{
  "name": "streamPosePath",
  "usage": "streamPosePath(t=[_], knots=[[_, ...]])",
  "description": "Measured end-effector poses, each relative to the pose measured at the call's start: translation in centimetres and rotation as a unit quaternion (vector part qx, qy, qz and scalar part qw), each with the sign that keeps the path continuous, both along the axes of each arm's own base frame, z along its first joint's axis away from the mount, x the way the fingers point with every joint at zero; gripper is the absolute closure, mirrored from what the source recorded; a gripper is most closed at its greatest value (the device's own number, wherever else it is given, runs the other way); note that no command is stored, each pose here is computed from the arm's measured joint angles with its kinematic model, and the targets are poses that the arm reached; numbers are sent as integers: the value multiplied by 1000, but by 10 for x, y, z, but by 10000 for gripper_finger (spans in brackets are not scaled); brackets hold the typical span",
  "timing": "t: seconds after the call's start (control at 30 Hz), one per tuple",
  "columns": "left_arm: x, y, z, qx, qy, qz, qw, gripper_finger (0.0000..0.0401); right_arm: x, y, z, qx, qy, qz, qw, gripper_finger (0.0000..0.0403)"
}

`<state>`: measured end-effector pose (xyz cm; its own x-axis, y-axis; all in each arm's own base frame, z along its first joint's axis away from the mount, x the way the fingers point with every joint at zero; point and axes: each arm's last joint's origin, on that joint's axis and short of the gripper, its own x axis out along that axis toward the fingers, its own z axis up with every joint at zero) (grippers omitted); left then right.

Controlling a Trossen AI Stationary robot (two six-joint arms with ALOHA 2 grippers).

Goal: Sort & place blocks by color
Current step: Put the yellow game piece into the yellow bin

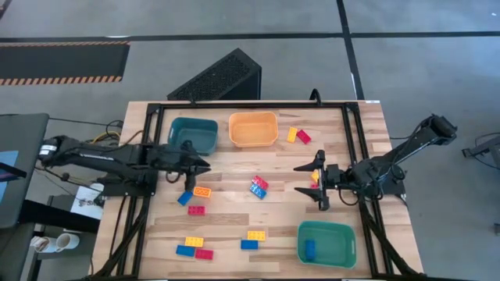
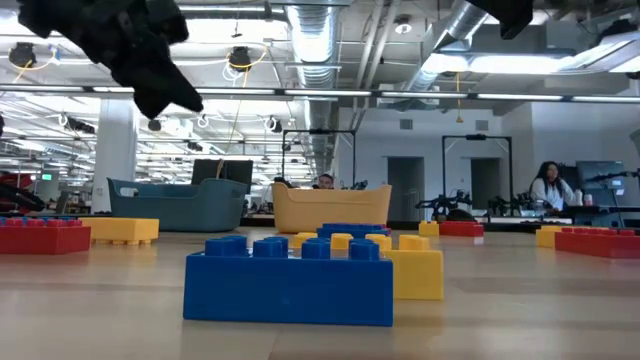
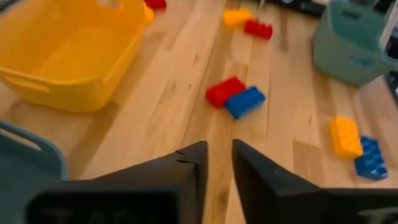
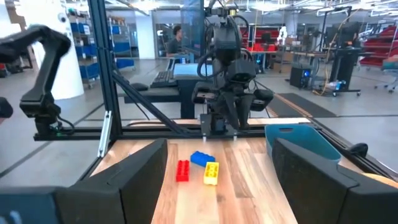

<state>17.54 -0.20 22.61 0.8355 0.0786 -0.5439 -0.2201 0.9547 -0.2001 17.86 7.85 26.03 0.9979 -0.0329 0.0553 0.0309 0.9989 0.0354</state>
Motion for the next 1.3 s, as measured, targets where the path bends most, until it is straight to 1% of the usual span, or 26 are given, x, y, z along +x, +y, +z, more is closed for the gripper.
streamPosePath(t=[0.1, 0.23, 0.33, 0.4, 0.5, 0.63, 0.7, 0.8, 0.93, 1.1, 1.3], knots=[[9, 0, -2, 1, 17, -1, 1000, 280, 0, 0, -1, 0, 2, 0, 1000, 92], [13, -1, -4, 0, 25, -1, 1000, 223, 0, 0, -1, 0, 2, 0, 1000, 92], [13, -3, -5, -5, 26, 4, 1000, 195, 0, 0, -1, 0, 3, 0, 1000, 92], [13, -5, -5, -14, 25, 5, 1000, 184, 1, -2, -1, -1, 5, -12, 1000, 92], [13, -10, -5, -17, 23, -4, 1000, 178, 2, -6, -3, 5, 14, -41, 999, 92], [13, -16, -5, -7, 23, -11, 1000, 178, 3, -8, -4, 23, 15, -47, 999, 92], [12, -19, -5, 0, 26, -35, 999, 178, 3, -8, -4, 29, 16, -46, 998, 92], [11, -26, -5, -10, 28, -69, 997, 178, 2, -5, -4, 29, 17, -39, 999, 92], [11, -30, -8, -11, 43, -72, 996, 178, 0, -2, -4, 29, 17, -27, 999, 92], [14, -32, -19, -12, 69, -52, 996, 178, -1, 2, -4, 30, 16, -18, 999, 92], [23, -35, -38, -8, 122, -47, 991, 178, -2, 4, -3, 32, 13, -10, 999, 92]])
